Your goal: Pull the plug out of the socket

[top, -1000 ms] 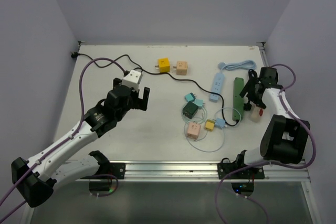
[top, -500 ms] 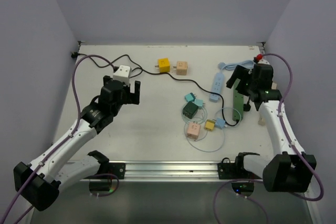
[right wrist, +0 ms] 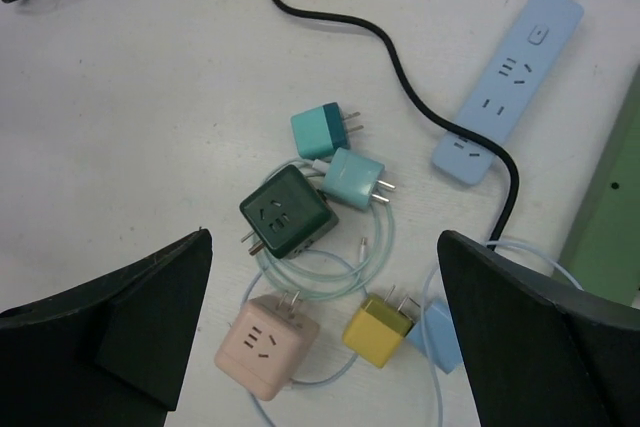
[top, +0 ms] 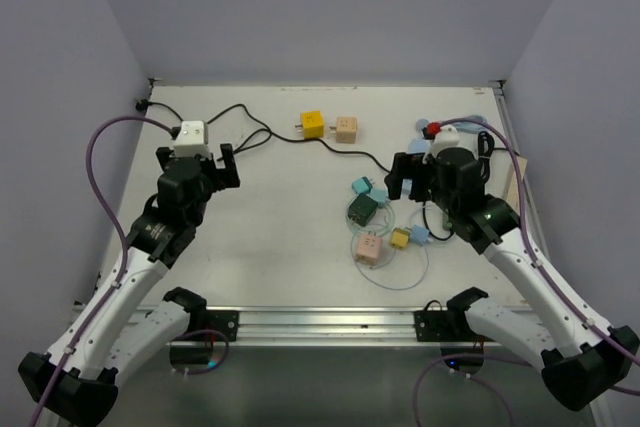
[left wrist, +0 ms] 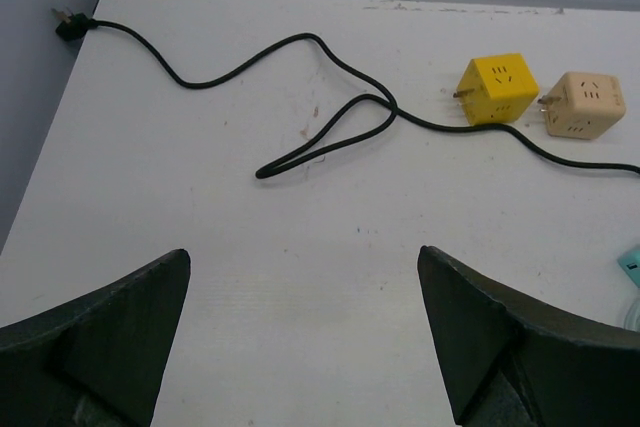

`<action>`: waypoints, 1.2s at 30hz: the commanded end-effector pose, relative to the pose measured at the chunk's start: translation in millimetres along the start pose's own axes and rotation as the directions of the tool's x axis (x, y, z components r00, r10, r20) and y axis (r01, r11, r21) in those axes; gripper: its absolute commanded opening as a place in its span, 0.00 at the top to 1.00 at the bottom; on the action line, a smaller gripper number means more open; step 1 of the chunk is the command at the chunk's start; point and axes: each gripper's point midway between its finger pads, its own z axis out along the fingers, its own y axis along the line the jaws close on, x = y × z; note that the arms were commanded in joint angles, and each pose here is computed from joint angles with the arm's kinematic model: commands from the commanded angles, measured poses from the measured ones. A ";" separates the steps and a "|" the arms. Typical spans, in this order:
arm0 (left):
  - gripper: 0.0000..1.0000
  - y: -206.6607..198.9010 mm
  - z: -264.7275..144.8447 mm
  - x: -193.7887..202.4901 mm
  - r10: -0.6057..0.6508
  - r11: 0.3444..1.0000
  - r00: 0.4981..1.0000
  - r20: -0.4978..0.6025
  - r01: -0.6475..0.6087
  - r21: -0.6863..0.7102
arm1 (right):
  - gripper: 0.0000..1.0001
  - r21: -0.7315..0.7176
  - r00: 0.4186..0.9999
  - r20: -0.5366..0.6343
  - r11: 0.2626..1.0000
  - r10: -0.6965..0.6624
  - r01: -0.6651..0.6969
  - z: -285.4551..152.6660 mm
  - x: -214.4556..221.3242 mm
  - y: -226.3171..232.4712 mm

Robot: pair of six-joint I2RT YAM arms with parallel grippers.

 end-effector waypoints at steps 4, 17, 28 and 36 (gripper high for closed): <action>0.00 9.8 -8.4 -26.5 -0.069 0.997 0.989 0.129 0.073 -0.028 | 0.01 0.156 0.987 0.159 0.987 0.003 -0.028 -26.6 -26.5 -30.6; 0.01 9.2 -5.4 -22.4 -0.050 0.998 0.993 0.104 0.053 -0.033 | 0.01 0.370 0.987 0.129 0.919 0.096 -0.138 -17.2 -20.7 -62.1; 0.00 5.3 -3.4 -20.2 -0.040 0.999 0.995 0.094 0.042 -0.016 | 0.01 0.409 0.984 0.153 0.900 0.096 -0.152 -20.4 -17.9 -71.2; 0.00 5.0 -2.3 -18.1 -0.035 0.999 0.996 0.087 0.037 -0.016 | 0.01 0.408 0.984 0.148 0.900 0.103 -0.155 -16.5 -16.1 -70.5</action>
